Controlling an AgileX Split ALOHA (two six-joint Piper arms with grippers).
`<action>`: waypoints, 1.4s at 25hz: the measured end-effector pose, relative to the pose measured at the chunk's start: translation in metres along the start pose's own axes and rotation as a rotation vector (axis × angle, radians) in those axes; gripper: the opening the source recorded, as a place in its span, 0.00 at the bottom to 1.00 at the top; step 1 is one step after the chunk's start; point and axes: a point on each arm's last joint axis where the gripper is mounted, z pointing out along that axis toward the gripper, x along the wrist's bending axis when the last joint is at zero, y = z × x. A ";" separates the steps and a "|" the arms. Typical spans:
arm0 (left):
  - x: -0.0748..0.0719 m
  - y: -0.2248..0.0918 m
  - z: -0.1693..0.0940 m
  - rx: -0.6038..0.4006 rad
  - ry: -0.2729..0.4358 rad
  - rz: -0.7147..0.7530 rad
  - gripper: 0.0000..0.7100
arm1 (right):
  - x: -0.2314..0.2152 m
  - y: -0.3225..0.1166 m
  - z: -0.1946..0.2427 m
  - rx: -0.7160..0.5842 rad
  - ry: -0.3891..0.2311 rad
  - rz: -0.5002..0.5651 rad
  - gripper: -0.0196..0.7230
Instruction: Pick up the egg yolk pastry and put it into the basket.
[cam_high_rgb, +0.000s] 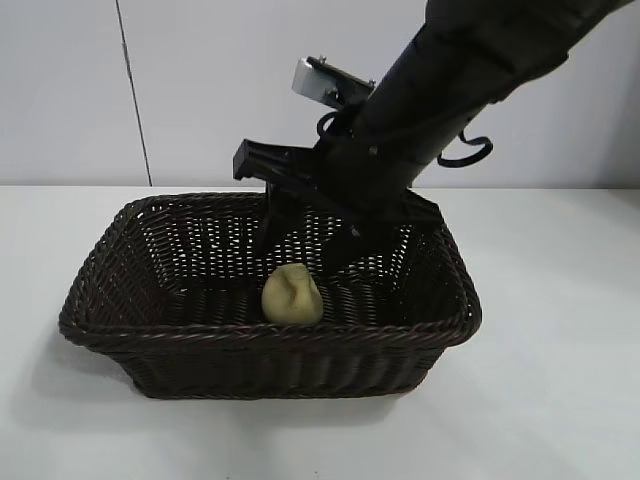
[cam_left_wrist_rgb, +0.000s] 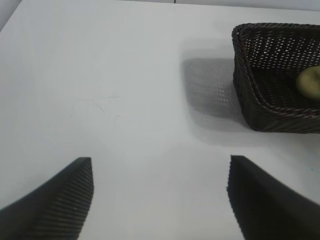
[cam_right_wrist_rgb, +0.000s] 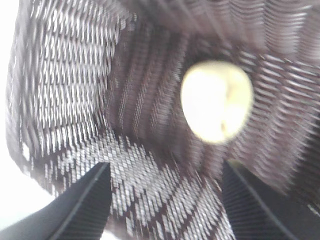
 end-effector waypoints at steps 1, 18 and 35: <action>0.000 0.000 0.000 0.000 0.000 0.000 0.76 | 0.001 0.004 -0.004 0.016 0.004 -0.002 0.65; 0.000 0.000 0.000 0.000 0.000 0.000 0.76 | -0.025 0.033 -0.068 0.276 -0.363 -0.025 0.65; 0.000 0.000 0.000 0.000 0.000 0.000 0.76 | -0.179 0.046 -0.134 0.206 -0.544 0.297 0.65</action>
